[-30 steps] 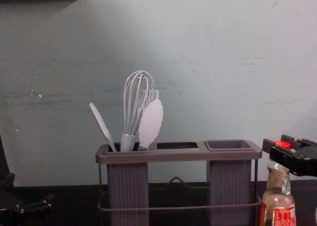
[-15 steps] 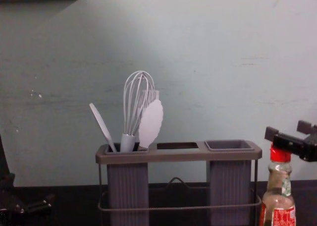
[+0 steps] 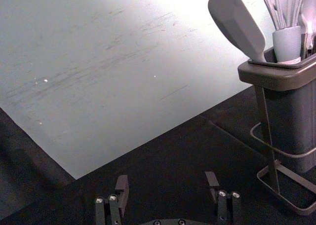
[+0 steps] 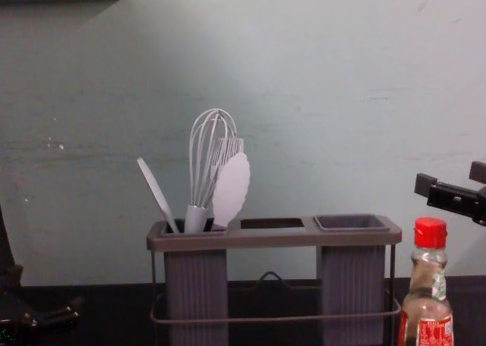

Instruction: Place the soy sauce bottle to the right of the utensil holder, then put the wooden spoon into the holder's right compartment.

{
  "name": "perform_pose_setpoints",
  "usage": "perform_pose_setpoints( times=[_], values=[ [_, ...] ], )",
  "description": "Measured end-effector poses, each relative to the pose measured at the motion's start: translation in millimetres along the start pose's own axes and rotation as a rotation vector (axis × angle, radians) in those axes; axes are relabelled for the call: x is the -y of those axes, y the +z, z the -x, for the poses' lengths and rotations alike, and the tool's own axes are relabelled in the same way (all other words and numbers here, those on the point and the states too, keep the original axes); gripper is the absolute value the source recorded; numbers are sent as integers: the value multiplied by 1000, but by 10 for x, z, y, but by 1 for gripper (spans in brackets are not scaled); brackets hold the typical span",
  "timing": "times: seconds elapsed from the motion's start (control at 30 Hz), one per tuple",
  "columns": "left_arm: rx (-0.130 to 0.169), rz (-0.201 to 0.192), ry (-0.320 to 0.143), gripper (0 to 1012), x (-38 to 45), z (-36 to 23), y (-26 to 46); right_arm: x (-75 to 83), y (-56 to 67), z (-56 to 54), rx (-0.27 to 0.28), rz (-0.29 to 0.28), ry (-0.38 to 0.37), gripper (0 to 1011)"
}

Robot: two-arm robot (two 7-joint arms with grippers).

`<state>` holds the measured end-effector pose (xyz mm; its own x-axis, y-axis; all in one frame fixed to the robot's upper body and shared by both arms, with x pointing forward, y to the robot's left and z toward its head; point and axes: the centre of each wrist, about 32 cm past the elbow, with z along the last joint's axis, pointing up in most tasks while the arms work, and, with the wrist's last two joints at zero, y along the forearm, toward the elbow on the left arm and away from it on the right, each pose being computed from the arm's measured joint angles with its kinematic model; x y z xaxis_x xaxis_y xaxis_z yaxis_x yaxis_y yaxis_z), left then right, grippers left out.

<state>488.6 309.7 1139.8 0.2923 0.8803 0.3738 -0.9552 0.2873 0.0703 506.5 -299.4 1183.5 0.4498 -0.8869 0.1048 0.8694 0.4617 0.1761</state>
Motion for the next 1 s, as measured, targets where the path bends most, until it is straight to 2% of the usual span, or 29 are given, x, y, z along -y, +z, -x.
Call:
perform_pose_setpoints(
  times=[0.17,0.5,0.67,0.77,0.87,0.9,1.0],
  values=[
    [0,0,0,1011,0,0,0,50,73,43,11,8,-1,1003],
    [0,0,0,1011,0,0,0,218,228,238,26,26,30,1002],
    [0,0,0,1011,0,0,0,318,298,415,43,46,45,1003],
    [0,0,0,1011,0,0,0,349,316,489,39,50,55,1003],
    [0,0,0,1011,0,0,0,388,339,616,32,64,69,1002],
    [0,0,0,1011,0,0,0,388,339,616,32,64,69,1003],
    [0,0,0,1011,0,0,0,413,349,719,30,91,73,1003]
  ],
)
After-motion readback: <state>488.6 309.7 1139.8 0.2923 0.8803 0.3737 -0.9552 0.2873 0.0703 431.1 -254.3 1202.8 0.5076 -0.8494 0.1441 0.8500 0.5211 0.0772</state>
